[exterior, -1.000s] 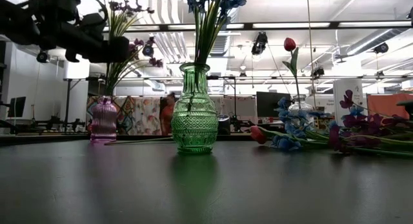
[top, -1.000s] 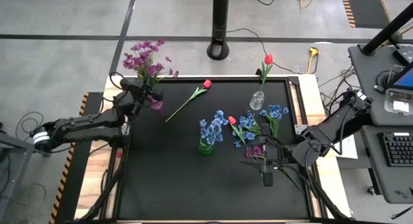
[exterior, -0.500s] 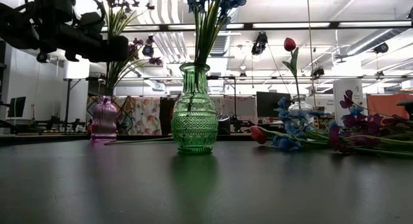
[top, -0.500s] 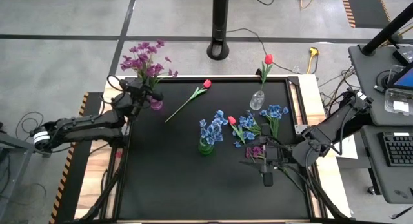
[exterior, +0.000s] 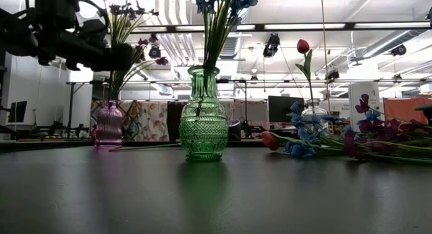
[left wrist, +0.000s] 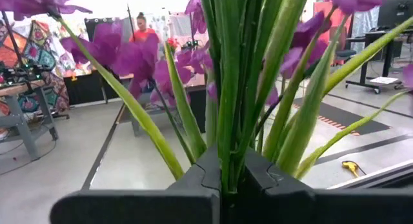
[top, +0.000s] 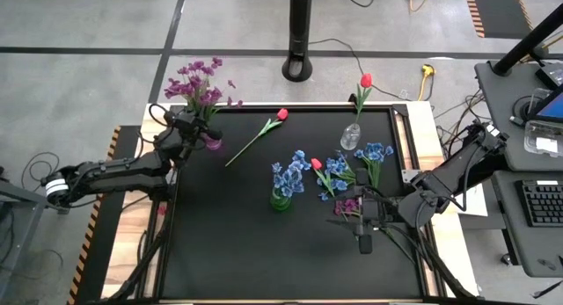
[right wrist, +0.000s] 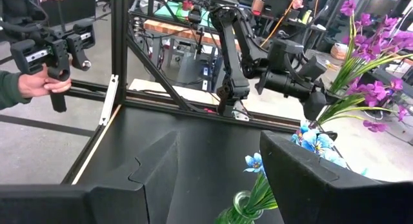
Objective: Sort flowers into vase by color
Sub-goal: Put the left purple flower into the purple crystal vase
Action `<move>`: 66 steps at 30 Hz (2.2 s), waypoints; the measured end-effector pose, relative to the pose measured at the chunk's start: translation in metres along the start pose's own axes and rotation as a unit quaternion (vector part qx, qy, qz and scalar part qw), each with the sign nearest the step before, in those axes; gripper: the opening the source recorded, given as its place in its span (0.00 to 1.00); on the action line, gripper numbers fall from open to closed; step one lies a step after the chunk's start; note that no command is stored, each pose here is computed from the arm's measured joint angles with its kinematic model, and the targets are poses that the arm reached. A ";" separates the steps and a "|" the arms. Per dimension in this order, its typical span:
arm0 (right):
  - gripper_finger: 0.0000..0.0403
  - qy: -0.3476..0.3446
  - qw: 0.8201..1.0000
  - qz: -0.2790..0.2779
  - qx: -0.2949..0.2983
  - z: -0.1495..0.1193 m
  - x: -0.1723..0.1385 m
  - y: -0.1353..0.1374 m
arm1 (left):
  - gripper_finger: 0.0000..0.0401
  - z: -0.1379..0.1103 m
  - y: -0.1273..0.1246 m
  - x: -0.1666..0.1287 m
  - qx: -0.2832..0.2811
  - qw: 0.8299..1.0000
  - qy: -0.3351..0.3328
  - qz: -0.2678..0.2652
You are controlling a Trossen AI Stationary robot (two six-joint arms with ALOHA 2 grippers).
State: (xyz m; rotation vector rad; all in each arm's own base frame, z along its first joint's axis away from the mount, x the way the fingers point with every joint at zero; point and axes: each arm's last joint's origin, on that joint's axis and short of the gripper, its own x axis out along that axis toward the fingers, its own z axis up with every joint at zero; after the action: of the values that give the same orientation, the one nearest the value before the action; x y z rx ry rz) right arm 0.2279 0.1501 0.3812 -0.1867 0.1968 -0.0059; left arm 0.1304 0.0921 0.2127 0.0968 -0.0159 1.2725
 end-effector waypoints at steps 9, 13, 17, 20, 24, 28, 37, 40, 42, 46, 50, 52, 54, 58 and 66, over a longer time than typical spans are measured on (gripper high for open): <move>0.52 0.000 1.000 0.000 0.000 0.000 0.000 0.000 | 0.00 -0.007 0.001 -0.002 -0.016 1.000 0.007 0.000; 0.52 0.000 1.000 0.000 0.000 0.000 0.000 0.000 | 0.00 -0.007 0.001 -0.002 -0.023 1.000 0.008 0.000; 0.52 -0.001 1.000 0.000 0.001 0.000 0.000 0.000 | 0.02 -0.007 0.001 -0.002 -0.025 1.000 0.008 0.001; 0.52 -0.002 1.000 0.000 0.001 0.000 0.000 0.000 | 0.08 -0.007 0.001 -0.002 -0.026 1.000 0.008 0.001; 0.52 -0.004 1.000 0.000 0.003 0.001 0.000 0.000 | 0.17 -0.007 0.001 -0.002 -0.028 1.000 0.008 0.001; 0.52 -0.005 1.000 0.000 0.004 0.001 0.000 0.000 | 0.28 -0.007 0.001 -0.002 -0.046 0.999 0.010 0.000; 0.52 -0.006 1.000 0.000 0.005 0.001 0.000 0.000 | 0.55 -0.010 -0.003 -0.005 -0.059 0.998 0.024 -0.017; 0.52 -0.010 1.000 0.000 0.008 0.002 0.000 0.000 | 0.61 -0.010 -0.005 -0.007 -0.062 0.997 0.025 -0.029; 0.52 -0.011 1.000 0.000 0.009 0.002 0.000 0.000 | 0.64 -0.010 -0.007 -0.009 -0.059 0.997 0.029 -0.035; 0.52 -0.012 1.000 0.000 0.012 0.003 0.000 0.000 | 0.68 -0.012 -0.007 -0.009 -0.065 0.997 0.037 -0.033; 0.52 -0.012 1.000 -0.001 0.015 0.003 0.000 0.000 | 0.68 -0.013 -0.006 -0.010 -0.066 0.997 0.039 -0.024; 0.52 -0.012 1.000 -0.001 0.015 0.003 0.000 0.000 | 0.68 -0.012 -0.006 -0.010 -0.067 0.997 0.039 -0.024; 0.52 -0.012 1.000 -0.001 0.015 0.003 0.000 0.000 | 0.68 -0.012 -0.006 -0.010 -0.066 0.997 0.039 -0.023; 0.52 -0.013 1.000 -0.001 0.015 0.003 0.000 0.000 | 0.68 -0.012 -0.004 -0.010 -0.074 0.996 0.038 0.014; 0.52 -0.019 1.000 -0.001 0.010 0.004 0.000 0.000 | 0.68 -0.010 -0.002 -0.011 -0.091 0.995 0.033 0.029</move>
State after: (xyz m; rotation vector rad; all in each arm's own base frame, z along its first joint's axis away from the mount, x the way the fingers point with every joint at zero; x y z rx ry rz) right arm 0.2285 0.1505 0.3856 -0.1665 0.1590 -0.0066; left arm 0.1285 0.0824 0.2017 -0.1031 -0.0788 1.3255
